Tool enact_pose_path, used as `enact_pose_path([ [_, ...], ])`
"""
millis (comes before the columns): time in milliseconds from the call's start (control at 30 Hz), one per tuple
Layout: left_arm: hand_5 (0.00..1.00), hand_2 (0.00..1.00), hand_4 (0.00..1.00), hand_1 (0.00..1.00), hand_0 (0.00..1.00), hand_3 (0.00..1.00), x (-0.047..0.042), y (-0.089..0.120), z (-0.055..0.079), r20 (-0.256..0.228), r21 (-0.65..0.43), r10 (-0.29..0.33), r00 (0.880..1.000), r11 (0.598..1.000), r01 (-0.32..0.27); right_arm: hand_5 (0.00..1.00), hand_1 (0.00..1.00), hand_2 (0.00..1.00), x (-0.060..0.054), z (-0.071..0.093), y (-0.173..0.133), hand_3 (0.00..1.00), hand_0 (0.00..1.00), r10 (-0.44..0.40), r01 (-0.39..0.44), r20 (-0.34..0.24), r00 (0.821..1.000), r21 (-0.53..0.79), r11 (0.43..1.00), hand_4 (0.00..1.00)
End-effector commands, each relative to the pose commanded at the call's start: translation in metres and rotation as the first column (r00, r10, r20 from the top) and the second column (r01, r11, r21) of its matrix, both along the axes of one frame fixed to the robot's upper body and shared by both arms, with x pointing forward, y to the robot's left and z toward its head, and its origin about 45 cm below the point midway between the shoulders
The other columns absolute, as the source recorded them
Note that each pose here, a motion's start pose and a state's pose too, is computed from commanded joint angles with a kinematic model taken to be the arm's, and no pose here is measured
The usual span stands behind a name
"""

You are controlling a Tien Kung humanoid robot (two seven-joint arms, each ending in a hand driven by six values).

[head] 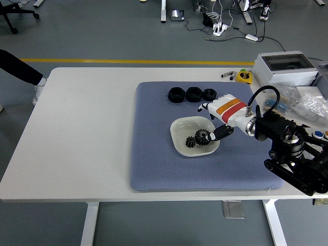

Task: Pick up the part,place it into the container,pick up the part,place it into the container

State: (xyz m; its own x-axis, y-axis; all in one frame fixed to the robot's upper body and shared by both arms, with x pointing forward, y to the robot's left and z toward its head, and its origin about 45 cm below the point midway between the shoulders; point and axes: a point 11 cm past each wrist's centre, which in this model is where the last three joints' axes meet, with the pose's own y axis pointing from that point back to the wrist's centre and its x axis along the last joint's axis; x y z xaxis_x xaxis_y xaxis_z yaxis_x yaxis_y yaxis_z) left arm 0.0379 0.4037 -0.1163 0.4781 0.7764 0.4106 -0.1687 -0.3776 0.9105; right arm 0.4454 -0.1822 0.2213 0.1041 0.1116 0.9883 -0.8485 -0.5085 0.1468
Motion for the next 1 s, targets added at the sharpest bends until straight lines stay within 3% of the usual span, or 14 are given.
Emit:
enact_pose_path([
  [33,0.642,0.738,0.665,0.719,0.697,0.635,-0.0001,0.0,0.0,0.0,0.0,0.001,1.0,1.0,-0.001,0.558,0.22,0.477,0.0,0.003,-0.003,0.725,0.087,-0.016,0.016,0.002,1.0,0.034,0.999,0.998],
  [200,0.642,0.738,0.665,0.719,0.697,0.635,-0.0003,-0.001,0.0,0.001,-0.001,0.001,1.0,1.0,-0.001,0.558,0.22,0.477,-0.006,0.019,-0.022,0.725,0.087,-0.115,0.111,-0.007,0.993,0.302,0.947,0.998],
  [233,0.643,0.738,0.665,0.719,0.697,0.634,-0.0004,-0.001,0.0,0.001,-0.001,0.002,1.0,1.0,-0.002,0.564,0.33,0.521,-0.008,0.023,-0.024,0.712,0.175,-0.126,0.123,-0.015,0.992,0.355,0.927,0.998],
  [400,0.643,0.738,0.665,0.719,0.697,0.634,-0.0013,-0.002,-0.001,0.001,-0.002,0.002,1.0,1.0,-0.002,0.564,0.33,0.521,-0.024,0.044,-0.029,0.712,0.175,-0.088,0.106,-0.059,0.994,0.592,0.799,0.998],
  [433,0.643,0.738,0.665,0.719,0.697,0.635,-0.0014,-0.002,-0.001,0.001,-0.002,0.002,1.0,1.0,-0.002,0.64,0.524,0.681,-0.028,0.047,-0.03,0.758,0.336,-0.075,0.107,-0.077,0.994,0.628,0.77,0.998],
  [600,0.643,0.738,0.665,0.719,0.697,0.635,-0.0017,-0.003,-0.001,0.004,-0.003,0.005,1.0,1.0,-0.005,0.64,0.524,0.681,-0.044,0.056,-0.04,0.758,0.336,-0.022,0.154,-0.175,0.984,0.791,0.592,0.998],
  [633,0.643,0.739,0.665,0.72,0.696,0.635,-0.002,-0.004,-0.001,0.004,-0.004,0.007,1.0,1.0,-0.007,0.759,0.681,0.788,-0.046,0.057,-0.043,0.839,0.574,-0.02,0.167,-0.188,0.982,0.816,0.553,0.998],
  [767,0.643,0.739,0.665,0.72,0.696,0.635,-0.003,-0.005,-0.002,0.005,-0.004,0.009,1.0,1.0,-0.009,0.759,0.681,0.788,-0.054,0.054,-0.06,0.839,0.574,-0.03,0.25,-0.258,0.966,0.892,0.376,0.998],
  [800,0.643,0.739,0.665,0.72,0.696,0.635,-0.0034,-0.005,-0.002,0.005,-0.004,0.01,1.0,1.0,-0.01,0.759,0.681,0.788,-0.055,0.052,-0.065,0.839,0.574,-0.035,0.279,-0.283,0.958,0.903,0.327,0.998],
  [833,0.643,0.739,0.665,0.72,0.696,0.634,-0.0038,-0.005,-0.002,0.005,-0.004,0.01,1.0,1.0,-0.01,0.795,0.788,0.848,-0.057,0.048,-0.069,0.87,0.774,-0.038,0.308,-0.31,0.95,0.909,0.279,0.998],
  [1000,0.643,0.739,0.665,0.72,0.696,0.634,-0.0056,-0.006,-0.002,0.001,-0.003,0.009,1.0,1.0,-0.009,0.795,0.788,0.848,-0.066,0.022,-0.092,0.87,0.774,-0.045,0.451,-0.449,0.892,0.89,0.058,0.998],
])
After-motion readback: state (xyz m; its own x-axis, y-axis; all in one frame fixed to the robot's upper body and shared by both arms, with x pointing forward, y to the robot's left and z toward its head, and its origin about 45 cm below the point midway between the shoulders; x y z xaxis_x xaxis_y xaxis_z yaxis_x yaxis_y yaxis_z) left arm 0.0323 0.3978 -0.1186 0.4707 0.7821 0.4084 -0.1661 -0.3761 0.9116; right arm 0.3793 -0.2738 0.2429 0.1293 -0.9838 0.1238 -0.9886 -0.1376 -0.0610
